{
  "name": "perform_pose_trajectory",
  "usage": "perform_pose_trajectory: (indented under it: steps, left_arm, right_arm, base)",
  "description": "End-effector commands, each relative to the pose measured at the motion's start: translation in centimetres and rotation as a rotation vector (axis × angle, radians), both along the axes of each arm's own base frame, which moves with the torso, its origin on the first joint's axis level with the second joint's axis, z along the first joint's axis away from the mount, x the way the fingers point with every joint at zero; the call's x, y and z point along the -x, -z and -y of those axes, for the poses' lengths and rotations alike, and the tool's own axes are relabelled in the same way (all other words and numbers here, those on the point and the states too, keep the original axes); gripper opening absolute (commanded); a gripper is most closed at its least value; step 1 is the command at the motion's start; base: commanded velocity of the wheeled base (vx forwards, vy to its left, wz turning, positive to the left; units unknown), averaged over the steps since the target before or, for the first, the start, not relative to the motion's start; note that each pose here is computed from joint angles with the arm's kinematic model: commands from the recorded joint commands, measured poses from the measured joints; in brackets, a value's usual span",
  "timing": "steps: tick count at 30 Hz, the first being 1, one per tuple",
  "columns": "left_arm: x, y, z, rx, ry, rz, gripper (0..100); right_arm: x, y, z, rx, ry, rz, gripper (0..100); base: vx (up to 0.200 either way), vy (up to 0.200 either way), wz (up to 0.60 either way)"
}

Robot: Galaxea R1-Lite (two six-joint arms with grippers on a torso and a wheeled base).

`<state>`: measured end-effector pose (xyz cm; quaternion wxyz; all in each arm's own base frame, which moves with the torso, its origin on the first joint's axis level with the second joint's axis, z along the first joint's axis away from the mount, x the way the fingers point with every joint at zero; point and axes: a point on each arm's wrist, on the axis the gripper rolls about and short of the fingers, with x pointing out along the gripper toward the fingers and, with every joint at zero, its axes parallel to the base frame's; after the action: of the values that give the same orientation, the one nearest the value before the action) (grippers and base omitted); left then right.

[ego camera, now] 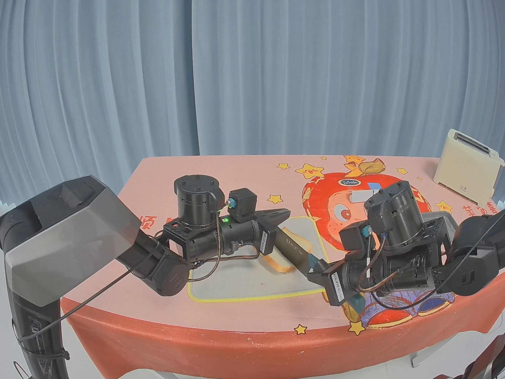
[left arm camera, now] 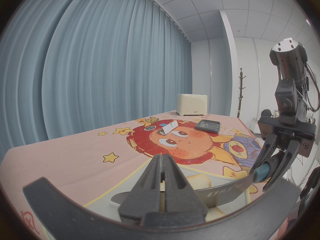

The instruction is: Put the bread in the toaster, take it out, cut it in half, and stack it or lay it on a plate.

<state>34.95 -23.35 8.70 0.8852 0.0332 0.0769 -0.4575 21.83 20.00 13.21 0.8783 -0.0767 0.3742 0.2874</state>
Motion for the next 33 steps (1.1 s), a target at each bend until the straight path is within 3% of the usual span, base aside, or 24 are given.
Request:
perform_pose_trajectory:
  steps: [1,7,19,27,33]
  left_arm:
    - [-0.1,0.7,-0.2,-0.012,-0.006,-0.019,0]
    - [-0.1,1.6,-0.3,-0.025,-0.009,-0.040,0]
    - [0.2,-1.0,-0.2,0.008,-0.003,0.009,0]
    - [0.1,1.1,-0.4,-0.020,-0.011,-0.039,0]
    - [-0.1,1.4,-0.2,-0.021,-0.013,-0.039,0]
  right_arm:
    - [-0.1,0.0,-0.1,-0.004,0.002,0.002,0]
    - [-0.2,-0.3,-0.2,-0.015,0.005,0.012,0]
    - [-0.2,0.5,-0.1,0.015,0.002,-0.014,0]
    - [-0.5,-0.2,-0.3,-0.017,0.013,0.020,0]
    - [-0.5,0.0,-0.3,-0.008,0.013,0.011,0]
  base:
    - [0.000,0.000,0.00]
    - [0.000,0.000,0.00]
    - [0.000,0.000,0.00]
    - [0.000,0.000,0.00]
    - [0.000,0.000,0.00]
